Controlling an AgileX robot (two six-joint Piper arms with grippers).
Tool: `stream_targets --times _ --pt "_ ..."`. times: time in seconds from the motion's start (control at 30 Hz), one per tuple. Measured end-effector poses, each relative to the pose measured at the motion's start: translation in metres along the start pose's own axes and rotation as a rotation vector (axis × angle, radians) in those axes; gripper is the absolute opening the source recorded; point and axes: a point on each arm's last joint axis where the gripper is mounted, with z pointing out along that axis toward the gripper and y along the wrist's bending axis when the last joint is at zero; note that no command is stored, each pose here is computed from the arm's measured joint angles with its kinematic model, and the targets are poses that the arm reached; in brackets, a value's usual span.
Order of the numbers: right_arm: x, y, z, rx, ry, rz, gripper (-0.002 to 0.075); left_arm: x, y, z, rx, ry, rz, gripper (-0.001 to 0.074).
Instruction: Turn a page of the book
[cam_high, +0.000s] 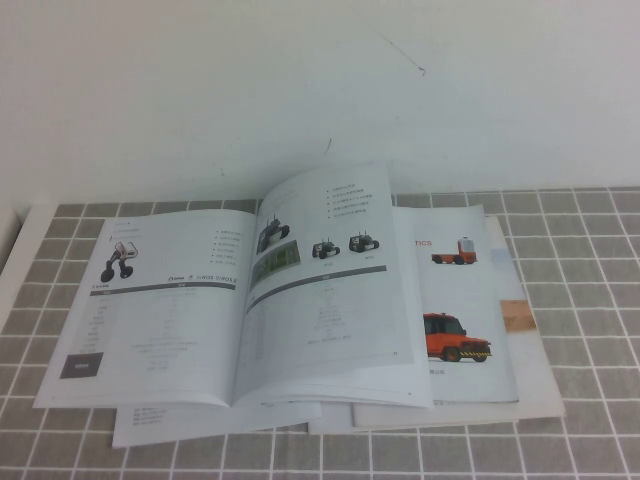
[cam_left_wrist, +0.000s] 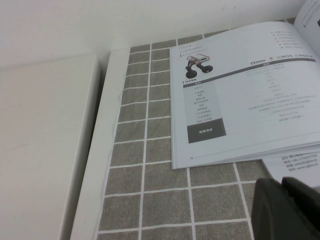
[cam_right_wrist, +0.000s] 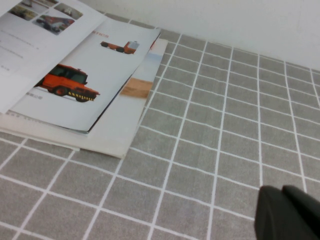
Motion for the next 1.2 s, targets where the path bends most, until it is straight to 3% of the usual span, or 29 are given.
stream_targets --times 0.83,1.2 --pt "-0.001 0.0 0.0 0.003 -0.014 -0.002 -0.0002 0.0 0.0 0.0 0.0 0.0 0.0 -0.0004" --pt "-0.022 -0.003 -0.002 0.04 -0.27 0.022 -0.0002 -0.002 0.001 0.0 -0.012 -0.032 0.031 -0.0004"
